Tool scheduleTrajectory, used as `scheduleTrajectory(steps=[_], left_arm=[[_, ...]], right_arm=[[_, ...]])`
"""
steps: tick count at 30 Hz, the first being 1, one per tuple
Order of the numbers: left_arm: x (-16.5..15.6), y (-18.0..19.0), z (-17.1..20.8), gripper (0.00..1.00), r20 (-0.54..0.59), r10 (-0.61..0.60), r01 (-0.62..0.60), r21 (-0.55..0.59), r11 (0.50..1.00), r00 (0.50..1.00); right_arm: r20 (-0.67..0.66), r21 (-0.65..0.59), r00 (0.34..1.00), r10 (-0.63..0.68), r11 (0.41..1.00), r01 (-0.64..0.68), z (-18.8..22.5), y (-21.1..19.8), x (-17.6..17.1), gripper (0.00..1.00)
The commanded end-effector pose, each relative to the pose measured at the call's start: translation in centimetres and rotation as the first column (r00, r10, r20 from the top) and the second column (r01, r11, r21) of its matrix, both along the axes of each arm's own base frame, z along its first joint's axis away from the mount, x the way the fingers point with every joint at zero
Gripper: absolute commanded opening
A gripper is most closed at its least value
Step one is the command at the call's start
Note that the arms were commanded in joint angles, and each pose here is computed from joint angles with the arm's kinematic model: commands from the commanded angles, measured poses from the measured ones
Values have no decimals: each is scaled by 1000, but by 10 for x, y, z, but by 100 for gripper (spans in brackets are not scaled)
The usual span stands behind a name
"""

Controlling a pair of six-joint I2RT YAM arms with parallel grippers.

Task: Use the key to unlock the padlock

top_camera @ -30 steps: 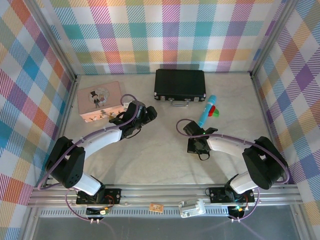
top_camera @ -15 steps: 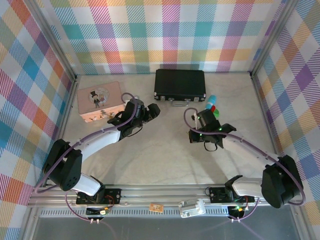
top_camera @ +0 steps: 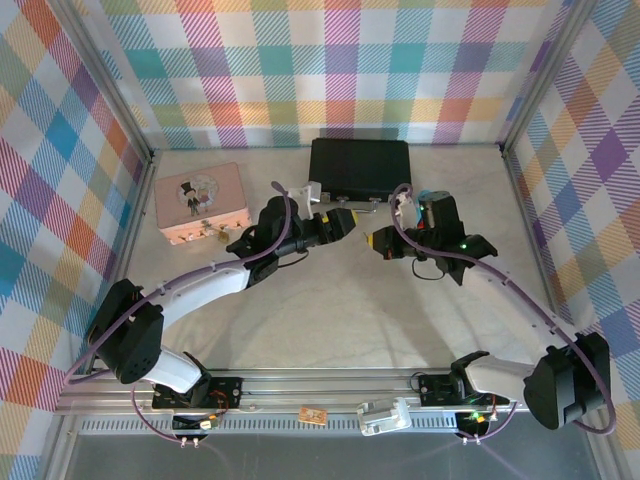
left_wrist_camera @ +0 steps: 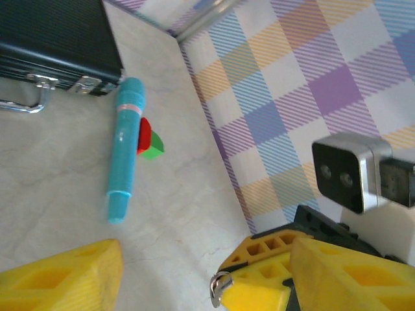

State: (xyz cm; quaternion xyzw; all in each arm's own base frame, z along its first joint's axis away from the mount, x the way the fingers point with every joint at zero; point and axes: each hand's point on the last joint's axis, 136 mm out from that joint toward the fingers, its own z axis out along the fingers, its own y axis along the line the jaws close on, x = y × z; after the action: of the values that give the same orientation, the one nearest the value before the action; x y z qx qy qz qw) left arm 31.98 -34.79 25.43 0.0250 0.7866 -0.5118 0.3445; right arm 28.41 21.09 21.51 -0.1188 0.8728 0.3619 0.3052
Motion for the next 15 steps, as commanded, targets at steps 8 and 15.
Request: scheduleTrajectory(steps=[8,15], left_arm=[[-6,-35,-1,48,31,-65,63,50,997,997],[-5,-36,-10,34,23,-47,45,82,996,999]], right_arm=[[-23,91,999,-46,995,48,14,4,2,0],[-29,98,998,-53,994,55,13,3,2,0]])
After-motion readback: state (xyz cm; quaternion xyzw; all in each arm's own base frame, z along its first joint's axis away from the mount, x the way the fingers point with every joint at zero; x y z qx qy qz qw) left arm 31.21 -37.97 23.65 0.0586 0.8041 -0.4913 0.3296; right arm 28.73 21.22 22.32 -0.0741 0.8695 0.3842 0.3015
